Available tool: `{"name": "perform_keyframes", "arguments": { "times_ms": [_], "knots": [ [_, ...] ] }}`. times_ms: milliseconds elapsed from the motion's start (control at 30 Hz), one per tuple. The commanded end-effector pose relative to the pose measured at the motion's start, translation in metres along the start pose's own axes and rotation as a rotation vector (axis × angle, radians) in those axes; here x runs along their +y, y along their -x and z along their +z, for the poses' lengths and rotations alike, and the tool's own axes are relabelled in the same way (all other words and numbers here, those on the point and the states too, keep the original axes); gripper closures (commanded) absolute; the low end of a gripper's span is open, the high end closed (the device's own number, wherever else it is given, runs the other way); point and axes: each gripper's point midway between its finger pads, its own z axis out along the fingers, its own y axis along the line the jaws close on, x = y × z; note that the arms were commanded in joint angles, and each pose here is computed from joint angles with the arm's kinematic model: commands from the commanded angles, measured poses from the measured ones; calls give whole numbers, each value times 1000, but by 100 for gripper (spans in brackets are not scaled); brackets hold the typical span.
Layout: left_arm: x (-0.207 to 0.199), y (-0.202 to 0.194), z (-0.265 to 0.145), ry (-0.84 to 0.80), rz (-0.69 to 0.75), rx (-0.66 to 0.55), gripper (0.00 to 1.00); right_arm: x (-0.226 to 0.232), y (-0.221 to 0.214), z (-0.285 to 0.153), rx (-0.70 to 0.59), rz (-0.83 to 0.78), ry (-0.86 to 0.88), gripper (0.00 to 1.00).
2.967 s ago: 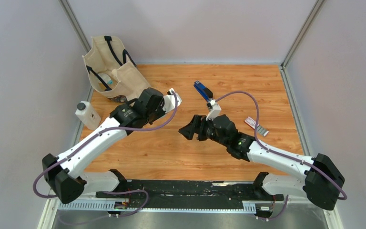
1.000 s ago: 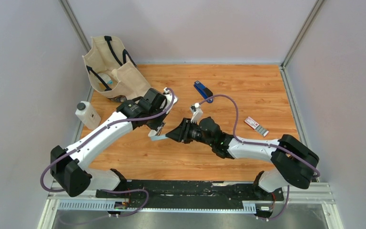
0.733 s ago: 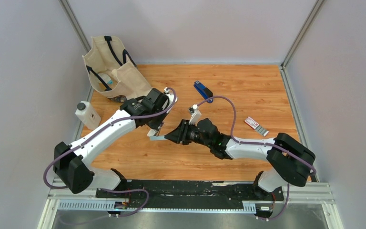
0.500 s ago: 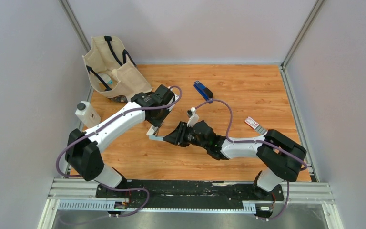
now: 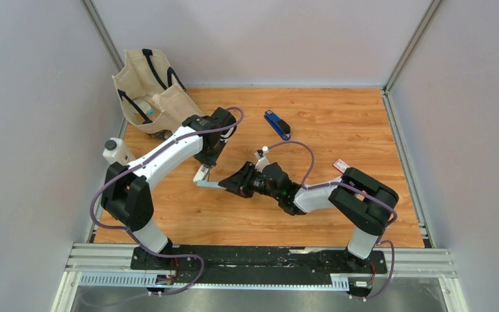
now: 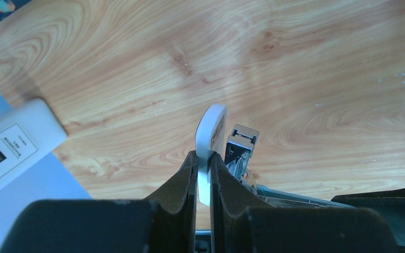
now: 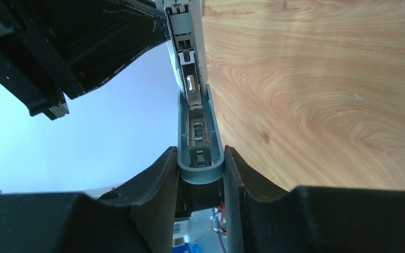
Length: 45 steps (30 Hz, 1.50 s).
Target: Unload the staples from the stapler
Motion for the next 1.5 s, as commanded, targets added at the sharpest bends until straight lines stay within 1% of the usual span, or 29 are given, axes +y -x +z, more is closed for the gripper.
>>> {"name": "perform_keyframes", "arguments": {
  "times_ms": [0,133,233,433,533,667,733,1000,1133,1200,1367,1467],
  "knots": [
    [29,5,-11,127,-65,-18,100,-2,8,-2,4,207,38,92],
    [37,0,-13,168,-97,-7,100,-9,22,-12,-42,301,69,94],
    [43,0,-10,167,-121,13,100,-13,26,-16,-56,365,86,96],
    [61,-4,0,234,-119,60,100,7,38,-24,-71,552,245,100],
    [64,-15,4,267,-88,91,100,13,44,-30,-104,578,272,100],
    [69,-40,17,324,-18,207,100,8,53,-34,-149,576,225,100],
    [72,-48,21,349,6,245,100,7,55,-34,-158,582,224,100],
    [73,-54,18,365,22,228,100,-17,57,-38,-208,625,159,100],
    [69,-53,15,362,37,214,100,-13,57,-32,-191,619,171,100],
    [64,-48,7,356,44,178,100,-10,58,-29,-186,615,185,100],
    [54,-41,-8,346,72,101,100,4,66,-28,-182,557,240,100],
    [57,-38,-16,346,62,74,100,3,64,-29,-177,479,184,100]
  ]
}}
